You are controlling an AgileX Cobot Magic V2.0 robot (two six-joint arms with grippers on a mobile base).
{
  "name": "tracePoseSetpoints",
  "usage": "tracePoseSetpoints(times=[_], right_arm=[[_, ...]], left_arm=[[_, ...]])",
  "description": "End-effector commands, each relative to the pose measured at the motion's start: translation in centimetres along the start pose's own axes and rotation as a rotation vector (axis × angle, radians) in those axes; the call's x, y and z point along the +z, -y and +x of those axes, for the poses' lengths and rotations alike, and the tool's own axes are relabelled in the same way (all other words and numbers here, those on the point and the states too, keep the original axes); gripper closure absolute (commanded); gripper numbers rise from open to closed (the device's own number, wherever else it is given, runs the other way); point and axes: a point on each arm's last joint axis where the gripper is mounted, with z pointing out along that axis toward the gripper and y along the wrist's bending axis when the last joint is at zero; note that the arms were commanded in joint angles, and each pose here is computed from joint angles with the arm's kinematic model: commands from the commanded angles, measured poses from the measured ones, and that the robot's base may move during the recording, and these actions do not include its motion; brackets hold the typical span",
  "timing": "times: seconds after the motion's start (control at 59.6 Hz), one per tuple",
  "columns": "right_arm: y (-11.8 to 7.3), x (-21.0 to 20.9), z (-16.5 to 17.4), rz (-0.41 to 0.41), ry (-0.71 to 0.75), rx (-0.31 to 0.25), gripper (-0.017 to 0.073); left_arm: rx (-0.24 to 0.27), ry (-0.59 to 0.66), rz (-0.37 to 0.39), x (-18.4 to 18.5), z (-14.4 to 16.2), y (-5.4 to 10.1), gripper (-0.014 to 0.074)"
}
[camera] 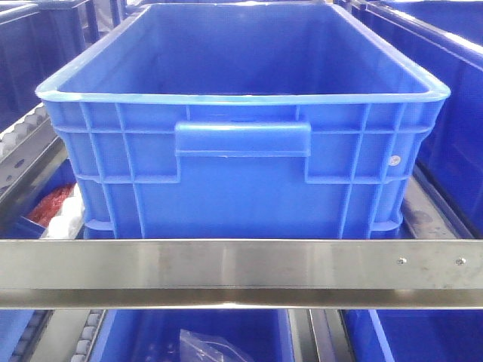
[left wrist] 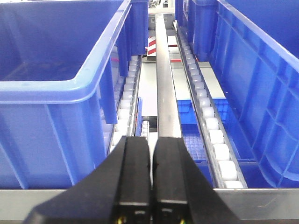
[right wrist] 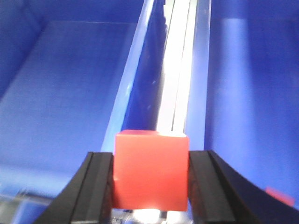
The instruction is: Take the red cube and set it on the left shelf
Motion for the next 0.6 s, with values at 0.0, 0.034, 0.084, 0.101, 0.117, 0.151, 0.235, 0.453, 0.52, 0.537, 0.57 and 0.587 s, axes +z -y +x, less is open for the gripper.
tracePoseSetpoints(times=[0.0,0.034,0.084,0.101,0.117,0.151,0.235,0.453,0.52,0.537,0.57,0.587], right_arm=[[0.2,0.2,-3.6,0.02,0.143,-0.022,0.0504],[0.5,0.5,-4.2,0.038,0.147,-0.016,0.0504],[1.2,1.0,-5.0,0.07,0.152,-0.005,0.0504],[1.4,1.1,-5.2,0.08,0.153,-0.001,0.0504],[1.6,1.2,-5.4,0.091,0.155,0.003,0.0504],[2.2,1.5,-5.9,0.118,0.159,0.012,0.0504],[3.9,2.0,-6.7,0.189,0.161,0.037,0.0504],[8.0,2.9,-7.5,0.342,0.157,0.092,0.0504],[9.1,3.2,-7.4,0.377,0.155,0.106,0.0504],[9.3,3.2,-7.4,0.384,0.155,0.108,0.0504],[9.7,3.4,-7.3,0.396,0.151,0.113,0.0503],[9.8,3.5,-7.3,0.399,0.152,0.114,0.0501]], left_arm=[[-0.003,0.079,0.003,0.0,-0.1,0.0,0.0492],[-0.003,0.079,0.003,0.0,-0.1,0.0,0.0492],[-0.003,0.079,0.003,0.0,-0.1,0.0,0.0492],[-0.003,0.079,0.003,0.0,-0.1,0.0,0.0492],[-0.003,0.079,0.003,0.0,-0.1,0.0,0.0492],[-0.003,0.079,0.003,0.0,-0.1,0.0,0.0492],[-0.003,0.079,0.003,0.0,-0.1,0.0,0.0492],[-0.003,0.079,0.003,0.0,-0.1,0.0,0.0492],[-0.003,0.079,0.003,0.0,-0.1,0.0,0.0492],[-0.003,0.079,0.003,0.0,-0.1,0.0,0.0492],[-0.003,0.079,0.003,0.0,-0.1,0.0,0.0492],[-0.003,0.079,0.003,0.0,-0.1,0.0,0.0492]])
